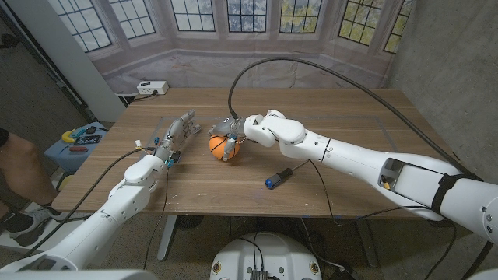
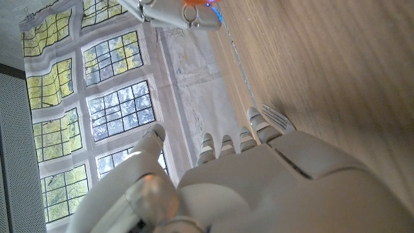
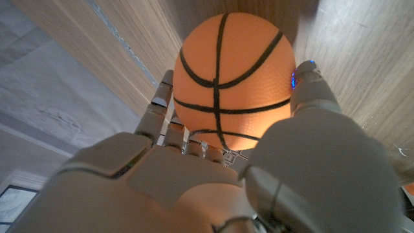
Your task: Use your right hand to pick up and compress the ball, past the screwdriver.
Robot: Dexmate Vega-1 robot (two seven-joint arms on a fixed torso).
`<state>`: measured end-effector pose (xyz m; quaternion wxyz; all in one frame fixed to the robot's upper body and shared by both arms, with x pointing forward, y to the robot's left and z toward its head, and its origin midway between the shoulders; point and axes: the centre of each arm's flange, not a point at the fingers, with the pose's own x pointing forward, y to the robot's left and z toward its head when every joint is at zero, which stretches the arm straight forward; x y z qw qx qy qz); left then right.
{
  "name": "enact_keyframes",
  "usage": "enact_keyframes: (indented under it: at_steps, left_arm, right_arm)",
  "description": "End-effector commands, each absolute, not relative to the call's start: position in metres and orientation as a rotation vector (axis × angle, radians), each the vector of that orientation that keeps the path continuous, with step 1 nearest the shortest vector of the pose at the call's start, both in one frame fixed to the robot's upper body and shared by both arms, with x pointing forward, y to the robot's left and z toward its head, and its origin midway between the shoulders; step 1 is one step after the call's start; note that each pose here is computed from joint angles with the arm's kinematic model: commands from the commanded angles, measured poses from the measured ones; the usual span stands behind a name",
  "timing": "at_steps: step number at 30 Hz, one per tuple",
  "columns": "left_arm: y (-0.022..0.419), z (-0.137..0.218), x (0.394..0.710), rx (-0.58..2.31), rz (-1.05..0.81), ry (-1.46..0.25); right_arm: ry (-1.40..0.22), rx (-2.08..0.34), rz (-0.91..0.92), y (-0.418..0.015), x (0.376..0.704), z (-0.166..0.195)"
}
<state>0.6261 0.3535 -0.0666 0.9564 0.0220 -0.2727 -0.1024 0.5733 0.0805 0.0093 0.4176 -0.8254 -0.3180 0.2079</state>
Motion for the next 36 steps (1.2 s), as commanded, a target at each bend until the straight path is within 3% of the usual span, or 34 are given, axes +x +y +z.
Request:
enact_keyframes:
  at_steps: [1,36]
  left_arm:
    - [0.353,-0.066,0.627,0.047,-0.221,-0.554]
    - [0.336,-0.060,0.629,0.067,-0.266,-0.554]
  right_arm:
    - [-0.838,-2.047,0.484,0.078,0.568,0.013]
    - [-0.794,-1.777,0.497,0.032,0.552,0.056]
